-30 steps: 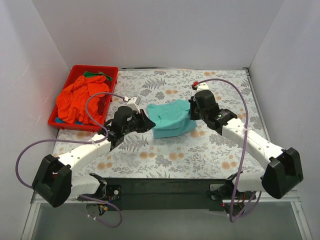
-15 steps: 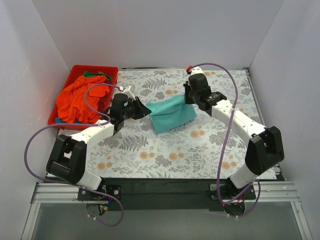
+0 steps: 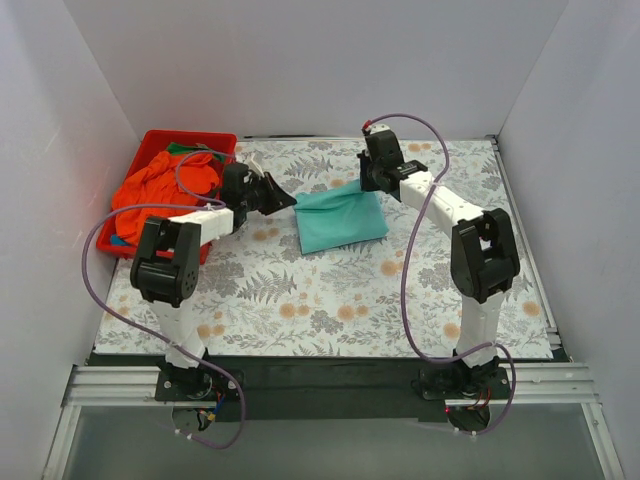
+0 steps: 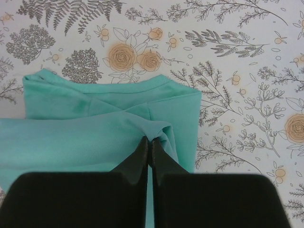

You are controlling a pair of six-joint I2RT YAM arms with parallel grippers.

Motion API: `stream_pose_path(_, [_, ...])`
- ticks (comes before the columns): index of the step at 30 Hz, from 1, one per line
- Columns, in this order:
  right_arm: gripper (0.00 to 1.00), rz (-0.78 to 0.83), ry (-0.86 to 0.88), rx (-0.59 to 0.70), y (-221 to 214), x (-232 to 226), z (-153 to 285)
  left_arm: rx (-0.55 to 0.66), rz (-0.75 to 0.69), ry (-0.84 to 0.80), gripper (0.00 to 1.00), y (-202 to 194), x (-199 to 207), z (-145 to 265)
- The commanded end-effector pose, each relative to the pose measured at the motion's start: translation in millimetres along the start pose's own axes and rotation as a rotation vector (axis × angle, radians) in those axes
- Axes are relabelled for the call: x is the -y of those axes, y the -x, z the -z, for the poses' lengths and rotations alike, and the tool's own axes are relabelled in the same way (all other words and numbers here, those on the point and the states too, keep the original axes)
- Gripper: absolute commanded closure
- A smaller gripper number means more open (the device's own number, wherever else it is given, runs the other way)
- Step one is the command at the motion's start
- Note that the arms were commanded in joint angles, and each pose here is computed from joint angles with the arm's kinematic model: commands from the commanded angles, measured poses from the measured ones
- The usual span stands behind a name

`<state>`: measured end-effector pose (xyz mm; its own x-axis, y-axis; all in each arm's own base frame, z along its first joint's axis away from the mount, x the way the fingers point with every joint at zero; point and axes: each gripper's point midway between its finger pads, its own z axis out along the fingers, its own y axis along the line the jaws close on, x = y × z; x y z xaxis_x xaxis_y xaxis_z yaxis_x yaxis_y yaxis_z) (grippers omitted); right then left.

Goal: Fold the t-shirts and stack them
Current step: Fold the tshirt

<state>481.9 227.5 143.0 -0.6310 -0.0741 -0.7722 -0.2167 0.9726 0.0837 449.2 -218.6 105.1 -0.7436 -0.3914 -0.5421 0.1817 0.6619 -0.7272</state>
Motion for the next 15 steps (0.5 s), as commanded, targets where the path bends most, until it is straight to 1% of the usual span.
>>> stream_pose_path(1, [0.99, -0.013, 0.015, 0.069, 30, 4, -5, 0.003, -0.039, -0.067, 1.00, 23, 11, -11])
stream_pose_path(3, [0.99, -0.017, 0.014, 0.049, 25, 8, -14, -0.020, -0.028, -0.048, 1.00, 21, -1, -23])
stream_pose_path(7, [0.99, -0.025, 0.017, 0.037, 23, 14, -28, -0.025, -0.033, -0.054, 1.00, 31, -6, -40])
stream_pose_path(10, [0.99, -0.035, 0.022, 0.021, 19, 18, -38, -0.052, -0.030, -0.064, 1.00, 28, -13, -53])
stream_pose_path(11, [0.99, -0.038, 0.024, 0.013, 17, 19, -43, -0.045, -0.043, -0.079, 1.00, 34, -8, -56])
stream_pose_path(13, [0.99, -0.045, 0.025, 0.013, 18, 22, -46, -0.040, -0.052, -0.089, 0.83, 40, -7, -62])
stream_pose_path(14, [0.87, -0.044, 0.032, 0.009, 17, 21, -50, -0.027, -0.066, -0.098, 0.70, 48, -4, -67])
stream_pose_path(15, [0.72, -0.048, 0.039, 0.024, 25, 21, -50, -0.026, -0.074, -0.103, 0.60, 51, -4, -69])
